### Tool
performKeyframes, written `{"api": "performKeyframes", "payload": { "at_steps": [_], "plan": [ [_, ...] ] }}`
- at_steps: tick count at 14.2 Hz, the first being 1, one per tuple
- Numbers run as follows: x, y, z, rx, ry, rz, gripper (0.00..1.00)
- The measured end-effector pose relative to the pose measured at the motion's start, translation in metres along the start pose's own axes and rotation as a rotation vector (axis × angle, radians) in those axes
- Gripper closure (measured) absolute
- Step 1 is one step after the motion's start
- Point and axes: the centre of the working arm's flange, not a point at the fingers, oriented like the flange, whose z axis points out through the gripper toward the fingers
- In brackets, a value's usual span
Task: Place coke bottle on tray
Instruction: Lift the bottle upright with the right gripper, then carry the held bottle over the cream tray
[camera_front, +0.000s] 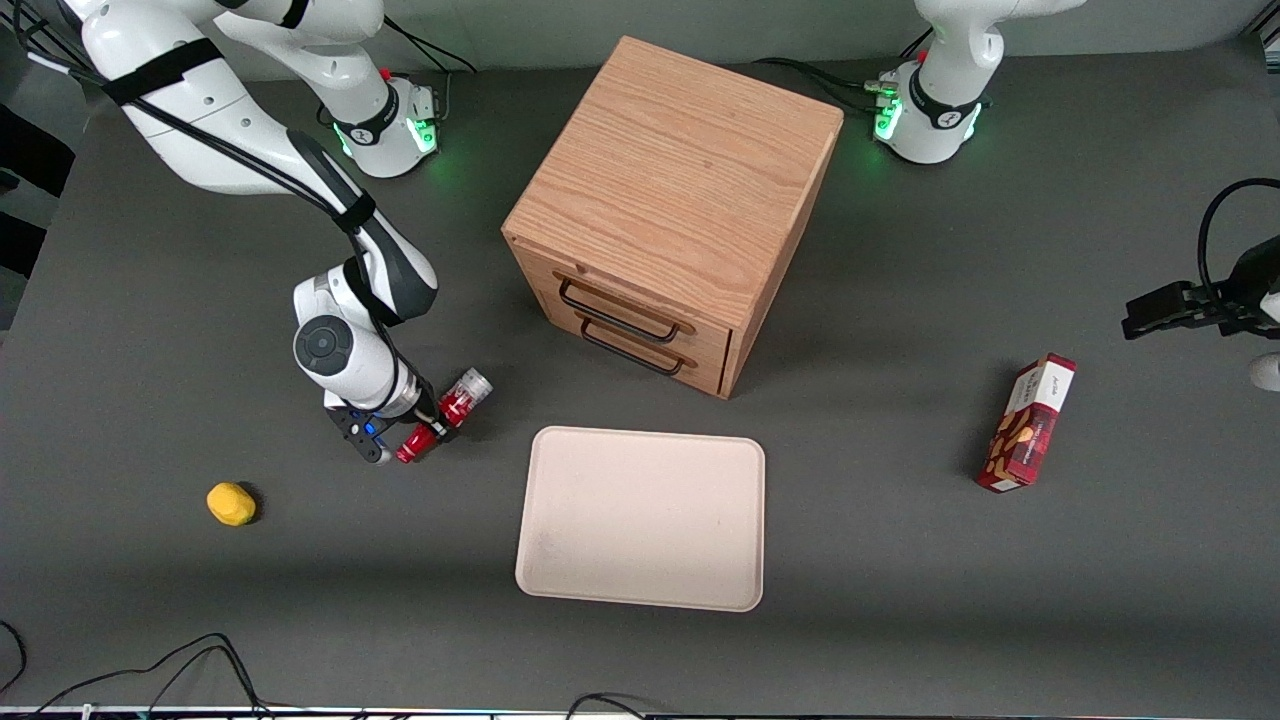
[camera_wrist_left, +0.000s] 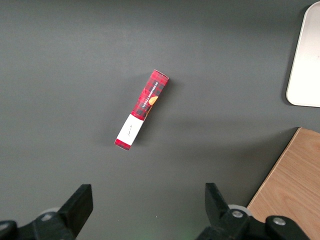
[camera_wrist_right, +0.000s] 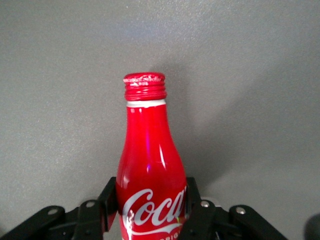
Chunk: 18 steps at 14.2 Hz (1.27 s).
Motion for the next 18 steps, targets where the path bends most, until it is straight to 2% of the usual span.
{"api": "performKeyframes", "payload": {
  "at_steps": [4,7,11,15,18],
  "plan": [
    [0.005,-0.006,-0.012,0.001,0.018,-0.034,0.43],
    [0.019,-0.021,-0.054,-0.046,0.028,-0.065,0.43],
    [0.030,-0.048,-0.140,-0.094,0.037,-0.137,0.43],
    [0.047,-0.070,-0.237,-0.070,0.008,-0.248,0.43],
    [0.044,-0.090,-0.291,-0.026,0.013,-0.425,0.43]
  ]
}}
